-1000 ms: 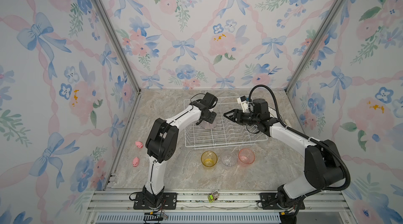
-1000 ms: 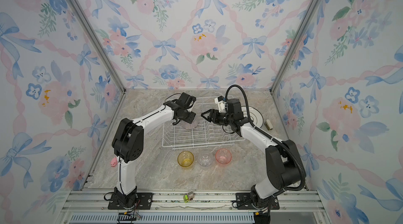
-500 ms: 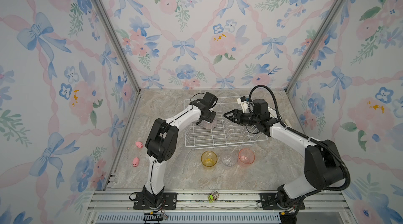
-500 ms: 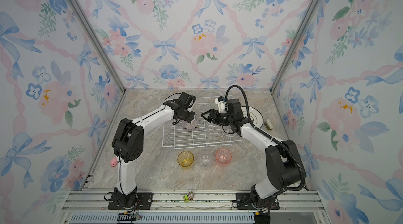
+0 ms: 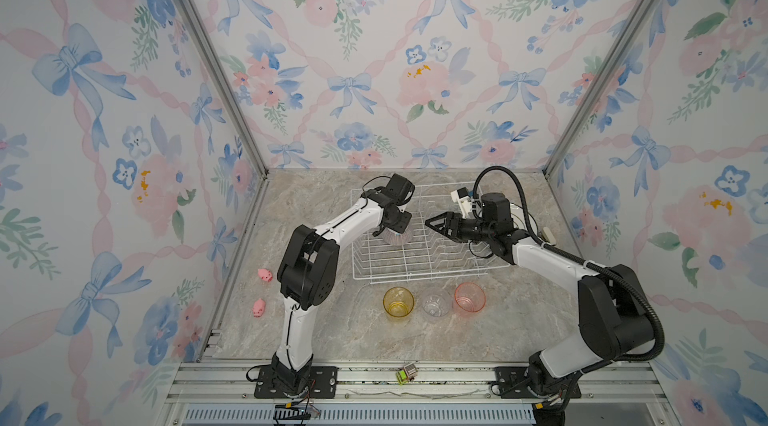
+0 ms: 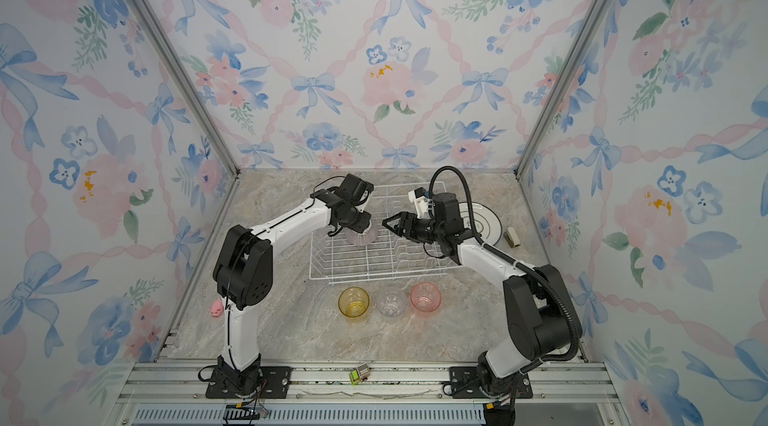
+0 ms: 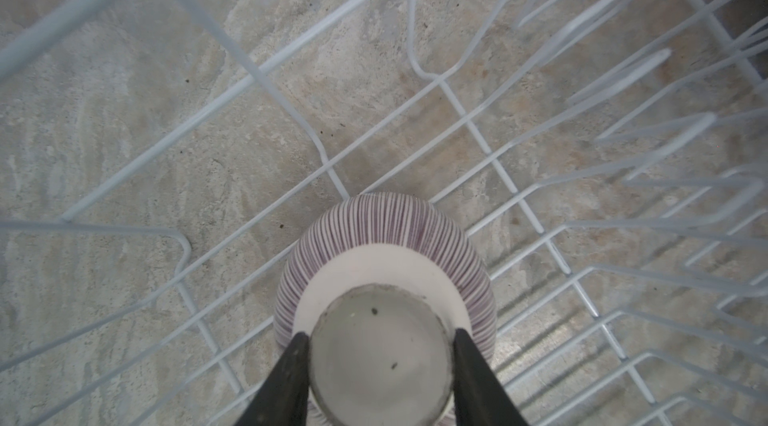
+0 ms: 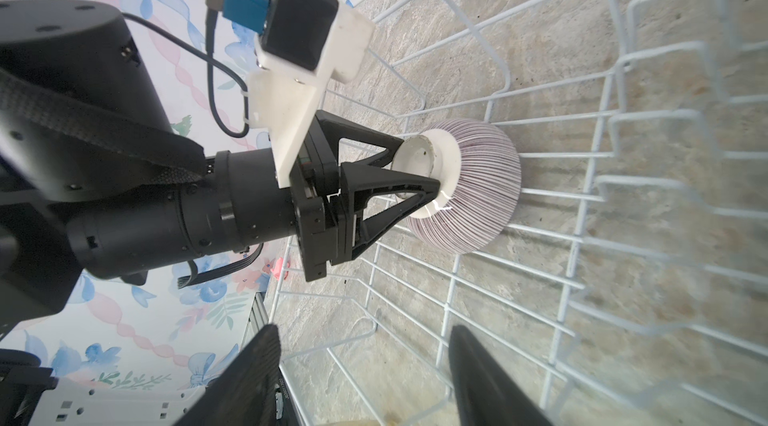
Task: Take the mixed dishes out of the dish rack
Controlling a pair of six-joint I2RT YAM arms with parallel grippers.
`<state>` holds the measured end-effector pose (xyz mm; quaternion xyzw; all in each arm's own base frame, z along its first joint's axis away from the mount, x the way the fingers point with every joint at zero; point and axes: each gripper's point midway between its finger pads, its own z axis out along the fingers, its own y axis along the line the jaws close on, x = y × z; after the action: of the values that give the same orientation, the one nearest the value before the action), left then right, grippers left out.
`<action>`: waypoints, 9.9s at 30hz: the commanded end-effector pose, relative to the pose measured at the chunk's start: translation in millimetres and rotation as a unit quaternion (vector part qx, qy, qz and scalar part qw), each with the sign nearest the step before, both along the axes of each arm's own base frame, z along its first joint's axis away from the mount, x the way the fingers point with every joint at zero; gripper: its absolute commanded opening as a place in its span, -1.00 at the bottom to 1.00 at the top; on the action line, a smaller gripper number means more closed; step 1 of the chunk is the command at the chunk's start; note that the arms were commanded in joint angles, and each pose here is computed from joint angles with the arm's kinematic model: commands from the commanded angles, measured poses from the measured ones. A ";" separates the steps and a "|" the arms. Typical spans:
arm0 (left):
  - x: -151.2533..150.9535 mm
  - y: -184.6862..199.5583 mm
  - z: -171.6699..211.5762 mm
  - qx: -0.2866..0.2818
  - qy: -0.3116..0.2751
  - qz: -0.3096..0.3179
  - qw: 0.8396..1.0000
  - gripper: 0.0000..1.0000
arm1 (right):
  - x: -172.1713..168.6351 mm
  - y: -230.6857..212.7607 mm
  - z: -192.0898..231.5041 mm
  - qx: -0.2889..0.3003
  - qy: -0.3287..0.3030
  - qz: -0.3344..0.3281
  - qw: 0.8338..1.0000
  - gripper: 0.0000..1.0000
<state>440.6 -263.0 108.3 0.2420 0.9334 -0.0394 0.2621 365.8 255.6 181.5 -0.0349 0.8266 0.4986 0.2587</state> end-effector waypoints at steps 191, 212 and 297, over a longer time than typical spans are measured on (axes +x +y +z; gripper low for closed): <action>-111.4 249.4 182.2 -0.194 -0.267 0.273 0.904 0.08 | -290.3 194.8 32.3 -0.424 -0.509 0.443 0.604 -1.00; -110.0 250.2 172.8 -0.202 -0.254 0.262 0.909 0.08 | -287.0 217.0 -49.8 -0.453 -0.449 0.509 0.578 -1.00; -129.4 283.4 91.7 -0.185 -0.410 0.303 0.840 0.96 | -93.4 -232.2 129.5 -0.343 -0.260 -0.376 0.821 0.57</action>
<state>310.2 10.4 180.8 -0.1031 0.8024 -0.0416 0.5863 269.8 34.7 333.2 0.0216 0.7801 0.0095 0.6252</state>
